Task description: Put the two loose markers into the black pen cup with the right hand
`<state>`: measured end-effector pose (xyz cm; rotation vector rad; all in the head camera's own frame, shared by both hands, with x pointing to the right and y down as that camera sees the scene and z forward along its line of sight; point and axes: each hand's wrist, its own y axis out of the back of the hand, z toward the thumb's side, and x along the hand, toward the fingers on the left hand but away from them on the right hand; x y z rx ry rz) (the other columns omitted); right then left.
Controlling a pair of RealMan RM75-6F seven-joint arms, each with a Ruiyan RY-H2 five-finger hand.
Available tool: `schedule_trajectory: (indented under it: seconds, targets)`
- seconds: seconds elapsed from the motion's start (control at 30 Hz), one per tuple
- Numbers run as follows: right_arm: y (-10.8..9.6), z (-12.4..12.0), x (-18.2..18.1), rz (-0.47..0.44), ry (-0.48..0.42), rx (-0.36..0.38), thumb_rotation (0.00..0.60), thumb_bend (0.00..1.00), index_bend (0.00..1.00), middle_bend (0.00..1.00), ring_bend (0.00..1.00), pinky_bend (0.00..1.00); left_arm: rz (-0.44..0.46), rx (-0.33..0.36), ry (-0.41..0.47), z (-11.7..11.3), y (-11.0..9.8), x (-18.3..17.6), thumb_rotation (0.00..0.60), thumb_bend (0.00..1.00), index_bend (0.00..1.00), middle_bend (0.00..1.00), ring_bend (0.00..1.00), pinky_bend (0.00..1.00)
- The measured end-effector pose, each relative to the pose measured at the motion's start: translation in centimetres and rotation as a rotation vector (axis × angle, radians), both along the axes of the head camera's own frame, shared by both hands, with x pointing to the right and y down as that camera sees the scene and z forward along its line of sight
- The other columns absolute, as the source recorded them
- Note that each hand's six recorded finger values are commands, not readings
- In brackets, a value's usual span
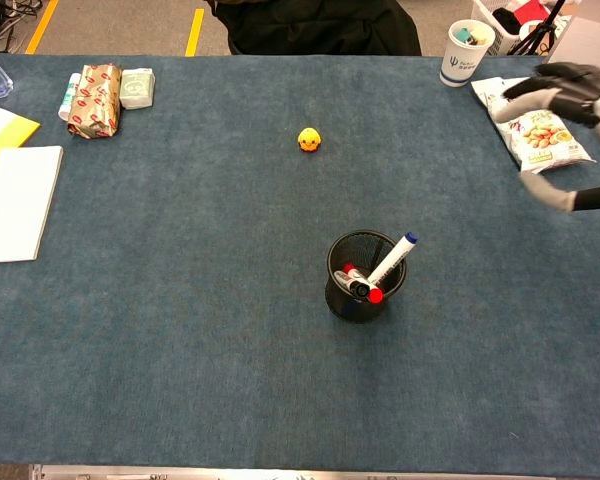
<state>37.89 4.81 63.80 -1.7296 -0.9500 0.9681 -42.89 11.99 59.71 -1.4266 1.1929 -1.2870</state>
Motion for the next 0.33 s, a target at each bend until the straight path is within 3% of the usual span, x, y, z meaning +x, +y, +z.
schedule_trajectory:
  seconds: [0.13, 0.33]
  targets:
    - [0.7, -1.6, 4.3, 0.121, 0.105, 0.029, 0.6, 0.36, 0.32, 0.21, 0.01, 0.0, 0.012, 0.007, 0.001, 0.2, -0.3, 0.3, 0.6, 0.2, 0.11, 0.17, 0.19, 0.24]
    - [1.8, -3.2, 7.3, 0.217, 0.141, 0.059, 0.6, 0.36, 0.33, 0.21, 0.01, 0.0, 0.026, 0.012, 0.009, 0.4, -0.6, 0.7, 0.6, 0.2, 0.11, 0.17, 0.19, 0.24]
